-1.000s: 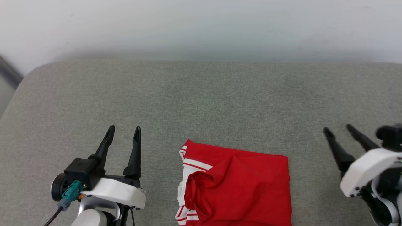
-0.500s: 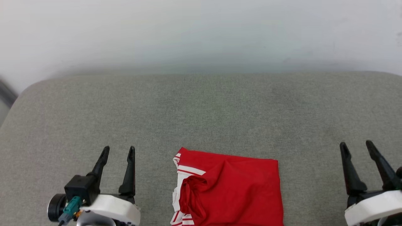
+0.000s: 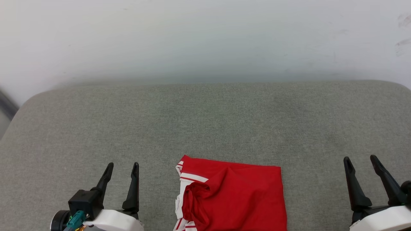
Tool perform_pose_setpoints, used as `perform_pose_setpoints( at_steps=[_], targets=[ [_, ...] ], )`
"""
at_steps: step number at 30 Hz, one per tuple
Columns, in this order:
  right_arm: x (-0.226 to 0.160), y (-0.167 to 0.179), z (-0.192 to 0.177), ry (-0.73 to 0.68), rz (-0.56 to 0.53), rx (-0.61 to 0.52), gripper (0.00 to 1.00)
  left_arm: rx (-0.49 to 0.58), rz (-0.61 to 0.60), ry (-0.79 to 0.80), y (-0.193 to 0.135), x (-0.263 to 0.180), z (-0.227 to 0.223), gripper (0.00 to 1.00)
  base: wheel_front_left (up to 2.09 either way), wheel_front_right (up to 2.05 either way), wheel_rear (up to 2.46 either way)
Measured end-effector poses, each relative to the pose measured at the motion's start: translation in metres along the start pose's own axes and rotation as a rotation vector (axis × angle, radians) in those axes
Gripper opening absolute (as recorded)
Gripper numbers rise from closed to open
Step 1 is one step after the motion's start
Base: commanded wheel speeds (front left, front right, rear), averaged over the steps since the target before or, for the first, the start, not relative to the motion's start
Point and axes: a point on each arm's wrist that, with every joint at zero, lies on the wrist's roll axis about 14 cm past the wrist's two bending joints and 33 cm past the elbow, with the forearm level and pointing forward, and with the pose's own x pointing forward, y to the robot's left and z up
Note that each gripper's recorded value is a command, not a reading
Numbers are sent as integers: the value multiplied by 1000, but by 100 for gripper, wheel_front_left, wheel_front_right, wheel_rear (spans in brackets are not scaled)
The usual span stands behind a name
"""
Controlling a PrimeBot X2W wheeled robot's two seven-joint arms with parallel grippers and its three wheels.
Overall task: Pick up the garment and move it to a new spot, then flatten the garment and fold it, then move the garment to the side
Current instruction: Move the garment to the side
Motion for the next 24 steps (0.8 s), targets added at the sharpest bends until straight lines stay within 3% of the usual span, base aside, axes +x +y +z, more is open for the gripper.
perform_pose_setpoints(
  at_steps=[4,9,13,18,24],
  targets=[
    [0,-1,1,4,-6,5,100,-2,13,-6,3,2,1,100,0,0,0],
    [-3,-13,-19,107,-40,56,100,-2,33,-25,10,4,8,100,0,0,0],
    [-10,-30,-58,315,-84,195,100,-7,62,-44,18,5,13,100,0,0,0],
    [-16,-59,-90,554,-125,268,100,-15,98,-67,26,7,18,100,0,0,0],
    [-26,-46,-134,908,-84,424,100,-15,136,-89,37,5,23,100,0,0,0]
  ],
)
